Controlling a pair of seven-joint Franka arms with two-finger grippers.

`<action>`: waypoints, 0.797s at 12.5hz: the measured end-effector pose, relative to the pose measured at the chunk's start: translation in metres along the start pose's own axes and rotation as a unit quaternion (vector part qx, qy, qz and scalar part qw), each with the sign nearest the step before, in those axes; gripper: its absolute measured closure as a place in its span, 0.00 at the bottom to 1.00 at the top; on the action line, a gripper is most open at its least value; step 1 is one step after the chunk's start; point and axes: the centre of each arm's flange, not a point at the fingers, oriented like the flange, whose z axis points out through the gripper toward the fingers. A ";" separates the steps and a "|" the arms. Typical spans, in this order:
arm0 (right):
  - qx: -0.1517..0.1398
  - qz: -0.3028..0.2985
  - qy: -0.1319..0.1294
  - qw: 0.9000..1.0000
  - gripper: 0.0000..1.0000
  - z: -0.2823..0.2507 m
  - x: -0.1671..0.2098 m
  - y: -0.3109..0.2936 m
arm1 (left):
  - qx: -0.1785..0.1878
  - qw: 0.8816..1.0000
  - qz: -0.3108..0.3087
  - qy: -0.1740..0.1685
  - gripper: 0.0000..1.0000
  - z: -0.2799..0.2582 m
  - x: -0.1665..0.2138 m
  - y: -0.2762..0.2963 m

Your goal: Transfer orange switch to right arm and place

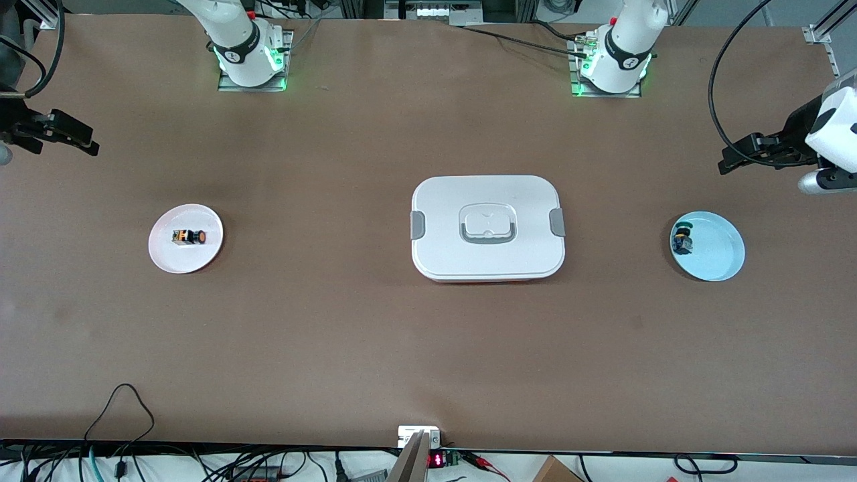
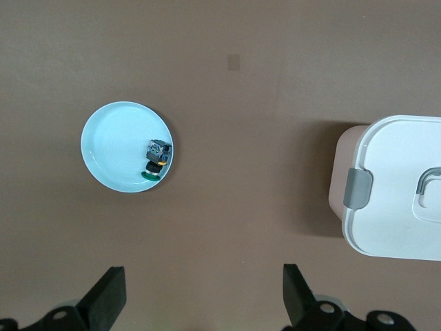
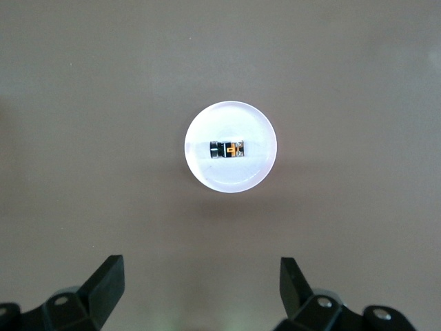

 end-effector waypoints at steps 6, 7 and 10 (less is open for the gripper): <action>-0.001 0.005 0.008 1.000 0.00 -0.004 0.004 -0.008 | 0.000 1.000 0.000 0.000 0.00 0.000 0.000 0.000; -0.001 0.005 0.014 1.000 0.00 -0.010 0.005 -0.008 | 0.000 1.000 0.001 -0.001 0.00 -0.001 -0.001 0.000; -0.001 0.005 0.021 1.000 0.00 -0.017 0.006 -0.009 | 0.000 1.000 0.002 -0.002 0.00 -0.003 -0.002 0.002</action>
